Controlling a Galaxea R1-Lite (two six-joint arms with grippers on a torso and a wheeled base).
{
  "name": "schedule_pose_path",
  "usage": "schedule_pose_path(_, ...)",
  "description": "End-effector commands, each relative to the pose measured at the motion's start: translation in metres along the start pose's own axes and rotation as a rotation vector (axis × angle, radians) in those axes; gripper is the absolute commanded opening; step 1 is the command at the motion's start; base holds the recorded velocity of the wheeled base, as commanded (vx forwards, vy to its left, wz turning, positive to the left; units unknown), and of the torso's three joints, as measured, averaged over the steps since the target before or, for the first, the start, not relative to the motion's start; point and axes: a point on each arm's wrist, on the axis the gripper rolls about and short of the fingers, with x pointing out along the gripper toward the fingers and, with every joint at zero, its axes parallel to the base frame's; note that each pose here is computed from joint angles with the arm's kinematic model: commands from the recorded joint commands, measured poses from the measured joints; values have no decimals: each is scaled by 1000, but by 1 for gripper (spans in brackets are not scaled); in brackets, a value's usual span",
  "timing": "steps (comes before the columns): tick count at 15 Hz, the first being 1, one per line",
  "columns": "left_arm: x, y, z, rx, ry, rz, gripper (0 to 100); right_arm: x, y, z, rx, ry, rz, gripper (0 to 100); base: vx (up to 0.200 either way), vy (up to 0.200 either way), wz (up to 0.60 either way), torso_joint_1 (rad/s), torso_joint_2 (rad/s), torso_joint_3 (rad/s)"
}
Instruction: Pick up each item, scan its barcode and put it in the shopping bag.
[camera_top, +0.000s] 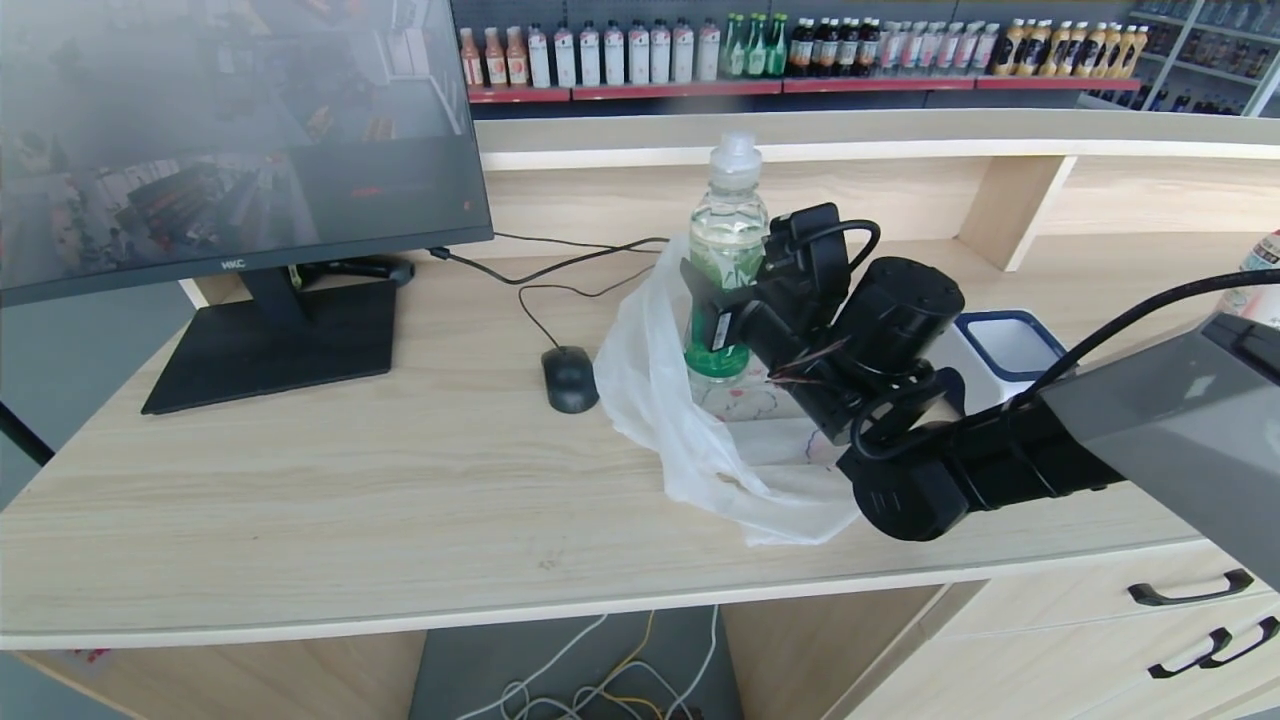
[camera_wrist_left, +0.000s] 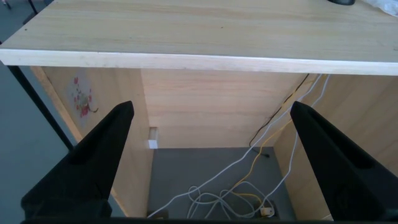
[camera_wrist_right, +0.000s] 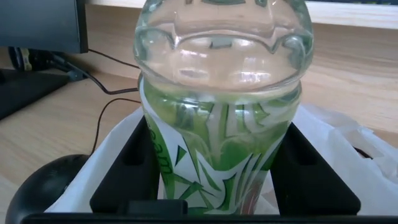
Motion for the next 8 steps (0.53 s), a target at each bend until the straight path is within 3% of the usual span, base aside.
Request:
schedule_pose_path(1,0,0,0,0,-1,0,100,0,0,-2,1,4,1,0,0,0,0,0,0,0)
schedule_pose_path(8,0,0,0,0,-1,0,100,0,1,-7,9,18,2,0,0,0,0,0,0,0)
